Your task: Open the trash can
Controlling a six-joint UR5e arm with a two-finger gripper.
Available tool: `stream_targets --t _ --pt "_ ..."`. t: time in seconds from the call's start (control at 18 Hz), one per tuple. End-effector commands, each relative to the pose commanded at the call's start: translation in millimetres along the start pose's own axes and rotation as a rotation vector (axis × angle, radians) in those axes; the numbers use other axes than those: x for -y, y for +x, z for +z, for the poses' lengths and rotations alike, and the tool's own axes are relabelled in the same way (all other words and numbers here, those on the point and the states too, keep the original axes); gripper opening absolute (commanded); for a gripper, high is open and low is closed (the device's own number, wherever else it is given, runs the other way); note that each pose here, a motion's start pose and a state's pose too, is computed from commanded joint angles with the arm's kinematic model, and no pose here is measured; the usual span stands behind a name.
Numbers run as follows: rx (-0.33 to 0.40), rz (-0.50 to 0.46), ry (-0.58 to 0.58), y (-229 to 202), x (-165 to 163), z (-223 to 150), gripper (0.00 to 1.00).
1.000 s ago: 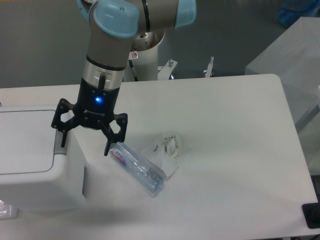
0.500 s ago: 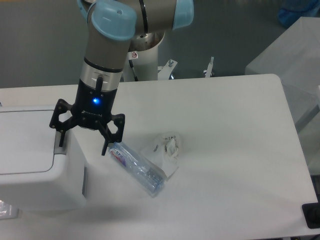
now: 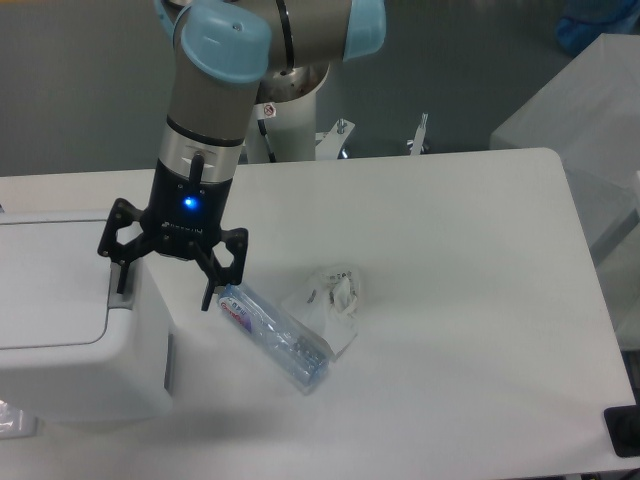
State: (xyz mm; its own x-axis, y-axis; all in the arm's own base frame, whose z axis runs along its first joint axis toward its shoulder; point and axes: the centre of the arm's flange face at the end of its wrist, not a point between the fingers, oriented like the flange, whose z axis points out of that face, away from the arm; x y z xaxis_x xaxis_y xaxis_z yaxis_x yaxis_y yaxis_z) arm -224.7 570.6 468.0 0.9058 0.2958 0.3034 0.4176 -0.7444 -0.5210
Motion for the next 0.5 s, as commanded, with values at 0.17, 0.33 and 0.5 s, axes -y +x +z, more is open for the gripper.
stream_targets --t 0.17,0.33,0.5 --pt "0.0 -0.001 -0.001 -0.6 -0.5 1.3 1.0" --pt "0.001 -0.003 -0.006 -1.4 -2.6 3.4 1.0" --pt "0.001 -0.001 -0.005 -2.3 -2.5 3.1 1.0"
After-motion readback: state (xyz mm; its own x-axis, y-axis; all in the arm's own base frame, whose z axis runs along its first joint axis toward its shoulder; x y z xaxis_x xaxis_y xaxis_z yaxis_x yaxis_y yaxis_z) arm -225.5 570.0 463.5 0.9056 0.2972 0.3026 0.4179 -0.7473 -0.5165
